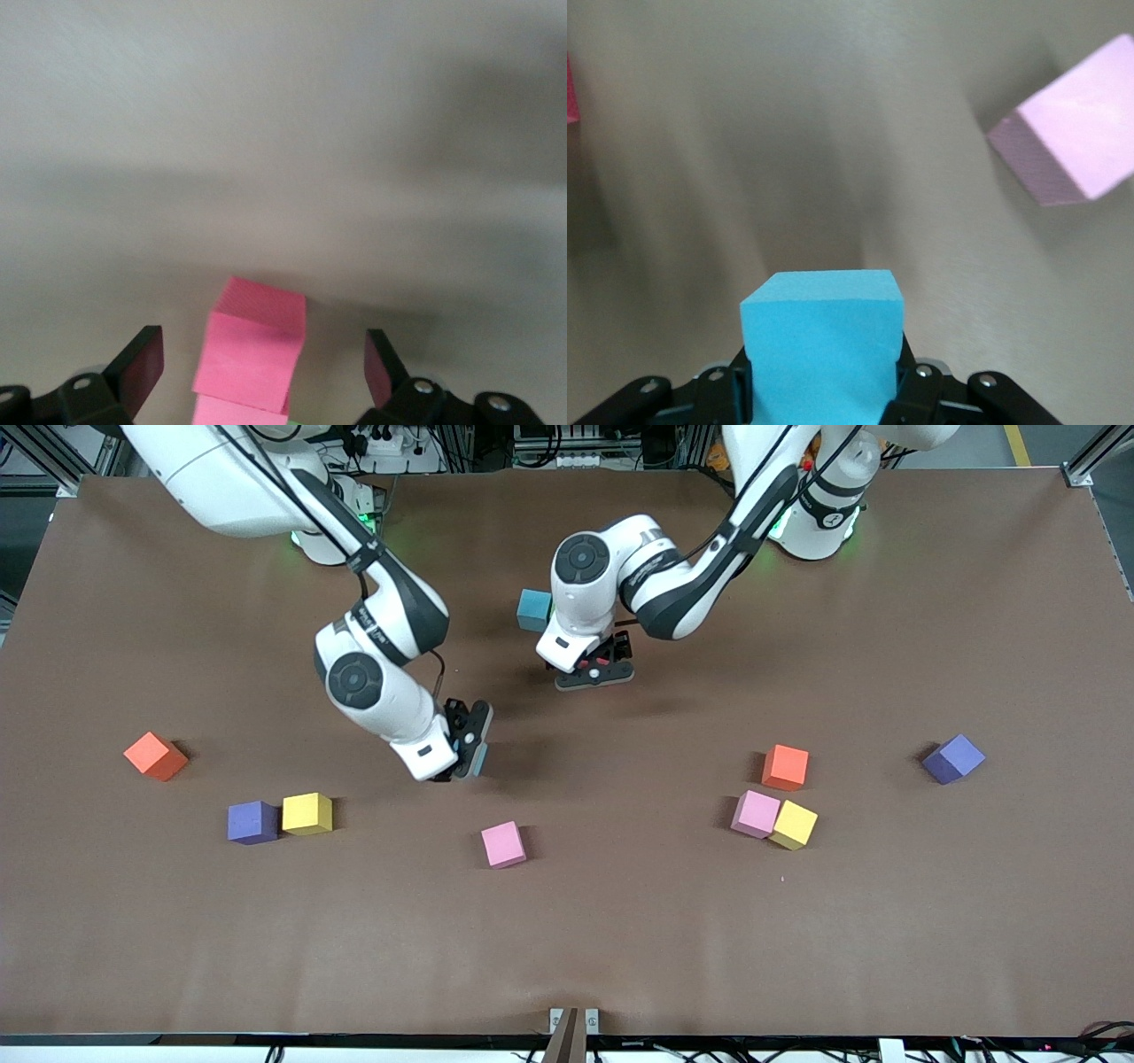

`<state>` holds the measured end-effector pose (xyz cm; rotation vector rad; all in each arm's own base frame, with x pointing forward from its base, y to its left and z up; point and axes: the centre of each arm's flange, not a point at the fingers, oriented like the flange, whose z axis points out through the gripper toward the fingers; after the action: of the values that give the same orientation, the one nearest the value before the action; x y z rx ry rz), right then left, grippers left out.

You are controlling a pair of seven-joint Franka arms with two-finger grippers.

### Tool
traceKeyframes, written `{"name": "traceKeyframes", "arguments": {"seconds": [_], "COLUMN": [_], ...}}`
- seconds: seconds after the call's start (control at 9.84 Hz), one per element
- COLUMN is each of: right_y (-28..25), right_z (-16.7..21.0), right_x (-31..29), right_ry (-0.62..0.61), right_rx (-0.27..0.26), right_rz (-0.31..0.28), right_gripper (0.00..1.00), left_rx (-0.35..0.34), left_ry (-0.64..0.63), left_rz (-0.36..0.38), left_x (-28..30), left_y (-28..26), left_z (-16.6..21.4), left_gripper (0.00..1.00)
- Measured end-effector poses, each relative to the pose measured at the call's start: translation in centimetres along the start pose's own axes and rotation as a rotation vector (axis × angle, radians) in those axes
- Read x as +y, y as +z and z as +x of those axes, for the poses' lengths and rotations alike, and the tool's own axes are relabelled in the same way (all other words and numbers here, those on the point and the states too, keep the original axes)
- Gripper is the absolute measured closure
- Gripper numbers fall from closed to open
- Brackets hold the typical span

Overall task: Form number 2 with 11 blocks
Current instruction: 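Release the pink cube on the stack while the right gripper lifts cyan, then grasp the orange cube with the left gripper while the right gripper places cyan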

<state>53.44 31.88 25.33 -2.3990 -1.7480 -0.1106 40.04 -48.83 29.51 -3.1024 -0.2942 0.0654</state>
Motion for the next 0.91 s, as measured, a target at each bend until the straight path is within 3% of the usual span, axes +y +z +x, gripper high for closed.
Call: {"name": "traceKeyframes", "arguments": {"seconds": [0.2, 0.61, 0.91], "right_y": [2.1, 3.7, 5.3], "right_z": [1.2, 4.8, 4.6], "right_x": [-4.2, -11.2, -13.8], "right_ry": [0.0, -0.038, -0.075], "right_rx": [0.03, 0.037, 0.061], "right_rz": [-0.011, -0.001, -0.021], "right_gripper": [0.44, 0.44, 0.44], "left_rx": [0.025, 0.037, 0.033], "left_ry": [-0.064, 0.111, 0.224], "left_rz": [0.006, 0.06, 0.102], "left_x": [-4.3, -17.2, -23.8], "left_y": [-3.6, -3.3, -2.7], "left_z": [5.7, 18.8, 23.2], "left_gripper": [0.0, 0.0, 0.0]}}
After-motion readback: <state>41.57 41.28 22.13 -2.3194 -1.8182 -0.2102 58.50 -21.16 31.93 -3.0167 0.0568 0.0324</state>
